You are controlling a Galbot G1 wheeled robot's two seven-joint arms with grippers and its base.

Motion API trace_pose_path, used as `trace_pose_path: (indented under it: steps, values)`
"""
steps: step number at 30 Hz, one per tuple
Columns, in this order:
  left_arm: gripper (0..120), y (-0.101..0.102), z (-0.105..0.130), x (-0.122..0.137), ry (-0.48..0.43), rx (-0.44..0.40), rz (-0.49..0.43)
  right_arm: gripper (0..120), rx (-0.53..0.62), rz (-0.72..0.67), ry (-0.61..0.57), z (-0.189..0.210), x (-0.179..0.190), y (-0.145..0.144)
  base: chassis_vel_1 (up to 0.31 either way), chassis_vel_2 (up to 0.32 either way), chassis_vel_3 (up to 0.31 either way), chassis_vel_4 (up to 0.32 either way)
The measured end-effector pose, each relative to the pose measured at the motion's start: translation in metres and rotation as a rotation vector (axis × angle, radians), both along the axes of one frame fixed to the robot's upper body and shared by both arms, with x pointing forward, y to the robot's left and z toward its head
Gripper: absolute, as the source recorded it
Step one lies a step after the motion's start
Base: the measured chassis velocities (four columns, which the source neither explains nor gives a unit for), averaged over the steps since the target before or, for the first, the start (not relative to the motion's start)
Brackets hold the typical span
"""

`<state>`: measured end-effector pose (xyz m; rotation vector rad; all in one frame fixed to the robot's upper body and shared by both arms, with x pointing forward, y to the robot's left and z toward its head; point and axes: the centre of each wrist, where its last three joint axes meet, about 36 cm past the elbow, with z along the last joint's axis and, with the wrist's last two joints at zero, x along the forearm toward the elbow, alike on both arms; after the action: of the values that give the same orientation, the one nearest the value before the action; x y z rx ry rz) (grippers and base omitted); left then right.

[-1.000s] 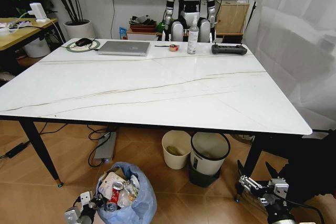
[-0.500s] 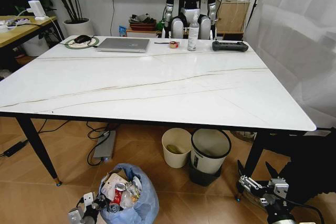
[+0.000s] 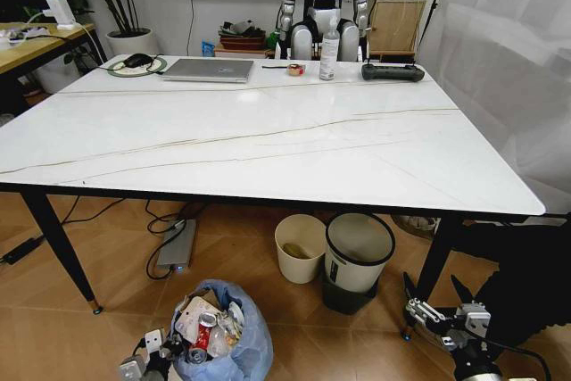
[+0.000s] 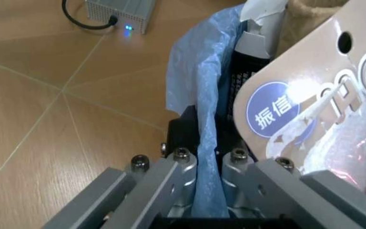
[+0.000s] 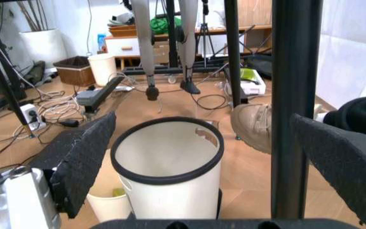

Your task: Pick up the trash bin and place the trash from the table into it.

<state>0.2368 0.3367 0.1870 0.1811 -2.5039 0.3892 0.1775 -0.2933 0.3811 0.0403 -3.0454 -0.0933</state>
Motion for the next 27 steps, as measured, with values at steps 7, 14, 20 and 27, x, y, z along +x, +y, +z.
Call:
trace_pose_path:
  steps: [7, 14, 20, 27]
  values:
    - [0, 0.0, -0.0002, -0.0008, -0.001, 0.0, 0.003, 100, 0.0, 0.0, 0.0, 0.0, 0.0, 0.0, 0.0, 0.0, 0.0, 0.0]
    - [0, -0.0006, -0.0002, -0.0011, -0.002, -0.002, 0.006, 100, 0.0, 0.0, 0.0, 0.0, 0.0, 0.0, 0.0, 0.0, 0.0, 0.0]
    - [0, -0.0025, 0.0009, -0.0008, -0.006, -0.008, 0.007, 100, 0.0, 0.0, 0.0, 0.0, 0.0, 0.0, 0.0, 0.0, 0.0, 0.0]
    - [0, -0.0049, 0.0016, -0.0022, -0.024, -0.003, 0.011, 100, 0.0, 0.0, 0.0, 0.0, 0.0, 0.0, 0.0, 0.0, 0.0, 0.0]
